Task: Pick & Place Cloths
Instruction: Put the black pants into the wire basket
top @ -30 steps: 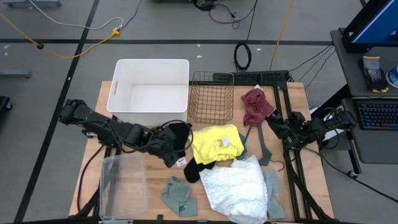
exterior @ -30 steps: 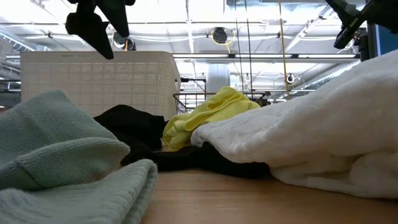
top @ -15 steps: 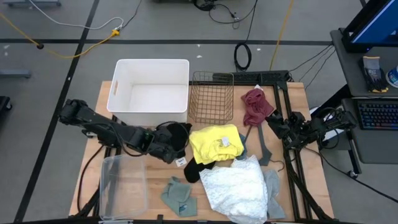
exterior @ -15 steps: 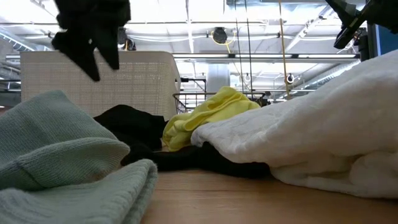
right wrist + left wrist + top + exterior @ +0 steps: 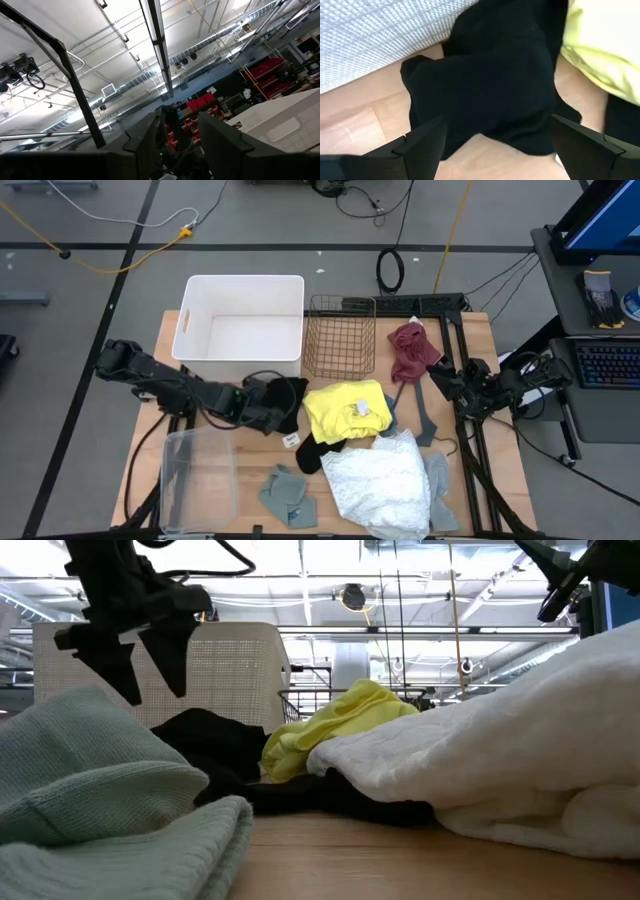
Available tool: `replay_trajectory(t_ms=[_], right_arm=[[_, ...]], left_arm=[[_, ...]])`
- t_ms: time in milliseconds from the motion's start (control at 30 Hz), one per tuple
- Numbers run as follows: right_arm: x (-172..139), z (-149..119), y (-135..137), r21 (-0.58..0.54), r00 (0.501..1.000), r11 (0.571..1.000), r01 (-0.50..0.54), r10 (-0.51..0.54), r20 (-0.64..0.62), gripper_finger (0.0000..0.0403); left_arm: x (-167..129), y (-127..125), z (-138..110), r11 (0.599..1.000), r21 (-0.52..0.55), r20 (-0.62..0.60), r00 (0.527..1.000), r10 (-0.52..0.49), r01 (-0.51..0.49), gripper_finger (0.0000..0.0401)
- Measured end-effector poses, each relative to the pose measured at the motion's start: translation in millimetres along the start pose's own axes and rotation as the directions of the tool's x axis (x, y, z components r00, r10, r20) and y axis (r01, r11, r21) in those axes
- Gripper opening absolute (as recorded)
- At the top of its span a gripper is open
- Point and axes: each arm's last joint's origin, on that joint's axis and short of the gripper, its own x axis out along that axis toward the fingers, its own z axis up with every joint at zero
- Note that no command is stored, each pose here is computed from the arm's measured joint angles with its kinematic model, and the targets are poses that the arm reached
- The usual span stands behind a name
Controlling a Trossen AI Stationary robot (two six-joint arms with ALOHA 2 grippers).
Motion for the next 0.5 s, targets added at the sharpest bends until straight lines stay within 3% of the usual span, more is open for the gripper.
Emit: replay_trajectory(t_ms=[267, 500], right_arm=[[0.0, 0.0, 0.1, 0.010, 1.000, 1.000, -0.002, 0.002, 0.000, 0.0141], [0.0, 0.0, 0.1, 0.008, 1.000, 1.000, -0.002, 0.002, -0.001, 0.0141]], left_arm=[[17.1, 12.4, 3.7, 0.997, -0.056, -0.011, 0.998, 0.061, -0.062, 0.0347], [37.6, 19.0, 0.2, 0.995, -0.097, -0.003, 1.000, 0.028, -0.028, 0.0347]])
